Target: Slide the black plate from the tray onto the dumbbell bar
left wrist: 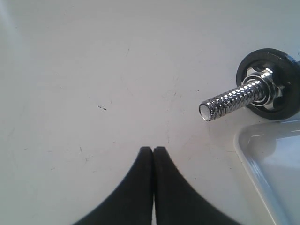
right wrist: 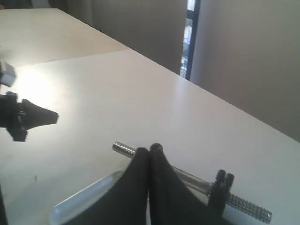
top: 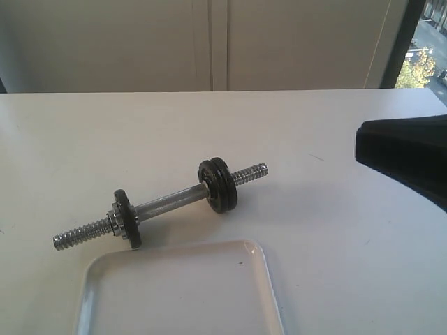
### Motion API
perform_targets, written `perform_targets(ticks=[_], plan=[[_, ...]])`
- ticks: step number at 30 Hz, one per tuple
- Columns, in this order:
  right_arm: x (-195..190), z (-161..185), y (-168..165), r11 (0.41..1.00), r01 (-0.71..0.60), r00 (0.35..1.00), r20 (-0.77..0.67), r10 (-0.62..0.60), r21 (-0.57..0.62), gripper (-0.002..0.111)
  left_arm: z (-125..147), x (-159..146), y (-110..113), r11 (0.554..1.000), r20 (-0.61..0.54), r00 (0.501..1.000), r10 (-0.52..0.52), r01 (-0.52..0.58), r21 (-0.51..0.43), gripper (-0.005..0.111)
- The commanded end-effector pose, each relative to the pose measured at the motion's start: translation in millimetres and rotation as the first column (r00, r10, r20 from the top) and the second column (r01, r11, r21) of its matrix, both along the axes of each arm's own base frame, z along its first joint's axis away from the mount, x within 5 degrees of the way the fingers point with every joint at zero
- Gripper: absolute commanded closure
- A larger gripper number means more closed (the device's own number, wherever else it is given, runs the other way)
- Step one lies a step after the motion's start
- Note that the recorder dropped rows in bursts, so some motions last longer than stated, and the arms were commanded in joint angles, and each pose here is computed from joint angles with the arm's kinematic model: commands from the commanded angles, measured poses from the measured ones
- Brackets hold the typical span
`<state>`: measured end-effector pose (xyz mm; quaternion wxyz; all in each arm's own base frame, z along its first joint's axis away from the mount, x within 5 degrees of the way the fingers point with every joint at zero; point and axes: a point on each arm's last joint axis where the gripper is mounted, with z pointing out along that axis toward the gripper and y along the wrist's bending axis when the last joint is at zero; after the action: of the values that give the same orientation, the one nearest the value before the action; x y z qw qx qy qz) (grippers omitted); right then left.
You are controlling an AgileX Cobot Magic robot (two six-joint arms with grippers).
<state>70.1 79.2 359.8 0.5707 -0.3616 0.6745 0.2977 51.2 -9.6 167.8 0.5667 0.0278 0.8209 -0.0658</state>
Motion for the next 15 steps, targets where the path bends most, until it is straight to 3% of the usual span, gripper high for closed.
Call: perform_targets(ticks=[1,8,15], plan=[[-27,6,-2,0.997,-0.077,0.993,0.092,0.074,0.025,0.108,-1,0,0,1.000,-0.004,1.000,0.004,-0.004,-0.010,0.107],[-71,14,-15,0.982,-0.173,0.961,0.231,0.152,0.074,0.108,-1,0,0,1.000,-0.004,1.000,0.004,-0.004,-0.010,0.107],[-83,15,-20,0.968,-0.169,0.979,0.145,0.144,0.184,0.108,-1,0,0,1.000,-0.004,1.000,0.004,-0.004,-0.010,0.107]])
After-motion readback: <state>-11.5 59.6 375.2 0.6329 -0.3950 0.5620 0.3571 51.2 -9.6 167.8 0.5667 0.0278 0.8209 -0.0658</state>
